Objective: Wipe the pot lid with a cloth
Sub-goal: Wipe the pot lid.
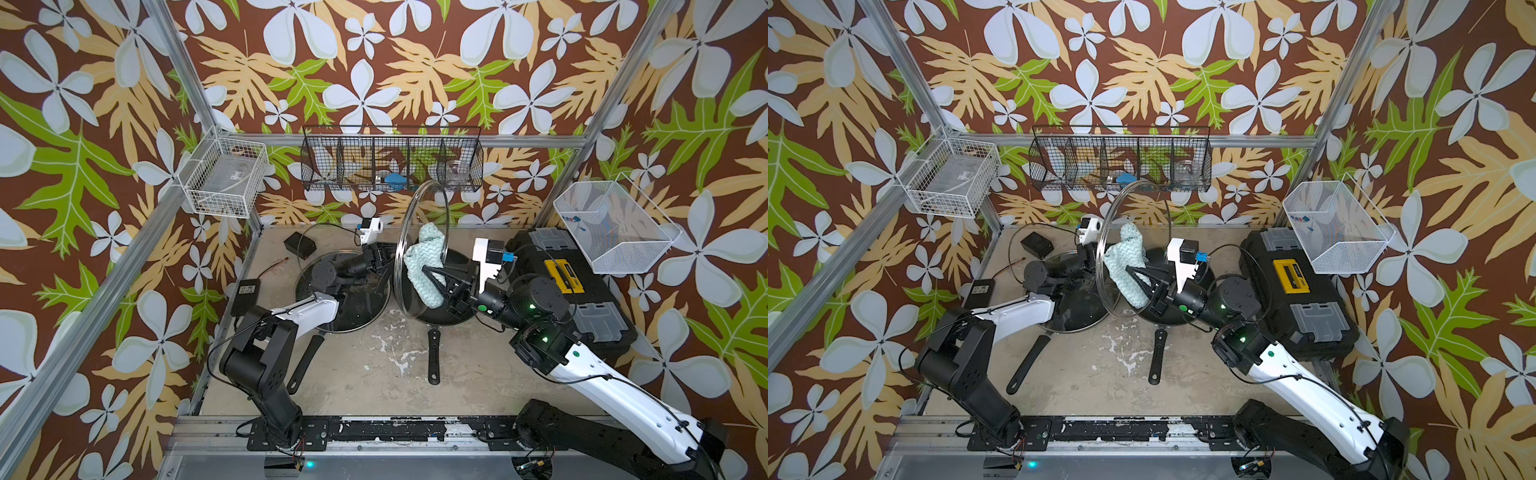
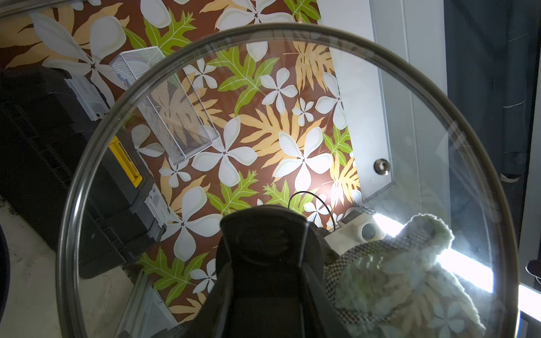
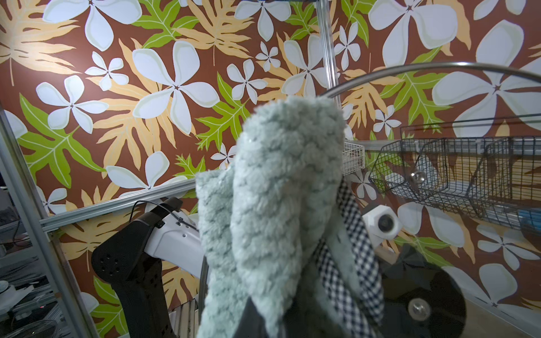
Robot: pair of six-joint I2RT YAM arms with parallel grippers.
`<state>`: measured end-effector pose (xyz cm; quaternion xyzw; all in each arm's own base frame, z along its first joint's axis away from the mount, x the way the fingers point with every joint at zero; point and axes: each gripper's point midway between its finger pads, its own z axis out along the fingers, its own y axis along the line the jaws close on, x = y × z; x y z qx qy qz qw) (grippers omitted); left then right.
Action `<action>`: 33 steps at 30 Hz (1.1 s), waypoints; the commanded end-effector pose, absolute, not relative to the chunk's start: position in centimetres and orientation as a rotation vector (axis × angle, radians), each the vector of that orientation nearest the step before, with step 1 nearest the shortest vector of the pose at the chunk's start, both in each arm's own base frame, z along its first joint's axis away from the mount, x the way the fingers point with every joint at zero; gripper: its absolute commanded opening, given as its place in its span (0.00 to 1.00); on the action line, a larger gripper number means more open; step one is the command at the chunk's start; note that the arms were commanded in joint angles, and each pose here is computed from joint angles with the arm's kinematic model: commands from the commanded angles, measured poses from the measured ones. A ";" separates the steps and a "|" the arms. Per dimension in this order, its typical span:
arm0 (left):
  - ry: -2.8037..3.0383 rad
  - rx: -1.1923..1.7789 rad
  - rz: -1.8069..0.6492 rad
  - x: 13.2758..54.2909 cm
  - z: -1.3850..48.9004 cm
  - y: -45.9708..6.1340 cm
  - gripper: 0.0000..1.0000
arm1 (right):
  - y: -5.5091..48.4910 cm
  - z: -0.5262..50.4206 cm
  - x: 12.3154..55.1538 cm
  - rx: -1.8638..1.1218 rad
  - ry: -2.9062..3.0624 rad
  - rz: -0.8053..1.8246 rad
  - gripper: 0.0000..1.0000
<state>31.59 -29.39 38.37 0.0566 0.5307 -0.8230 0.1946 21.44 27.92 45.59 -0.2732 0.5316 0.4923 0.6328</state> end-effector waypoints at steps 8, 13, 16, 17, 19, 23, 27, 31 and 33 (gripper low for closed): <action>1.162 0.372 -2.285 27.9 43.2 -27.1 0.00 | 27.7 47.9 25.7 -0.544 1.200 0.930 0.00; 1.157 0.393 -2.289 27.4 43.2 -27.3 0.00 | 26.1 48.4 28.2 -0.481 1.209 0.889 0.00; 1.151 0.402 -2.294 27.2 43.4 -27.3 0.00 | 25.2 48.2 29.9 -0.450 1.230 0.855 0.00; 1.148 0.407 -2.296 27.1 43.4 -27.3 0.00 | 25.0 48.0 30.6 -0.443 1.241 0.844 0.00; 1.142 0.423 -2.301 26.8 43.6 -27.4 0.00 | 24.5 47.8 31.7 -0.429 1.264 0.822 0.00; 1.139 0.431 -2.303 26.6 43.6 -27.5 0.00 | 24.5 48.1 31.9 -0.460 1.265 0.823 0.00; 1.139 0.425 -2.304 26.7 43.6 -27.5 0.00 | 25.4 48.7 29.3 -0.565 1.208 0.910 0.00; 1.136 0.411 -2.307 26.9 43.6 -27.5 0.00 | 26.2 48.6 26.6 -0.657 1.176 0.977 0.00; 1.135 0.407 -2.307 27.0 43.6 -27.5 0.00 | 26.8 48.4 25.5 -0.699 1.174 0.990 0.00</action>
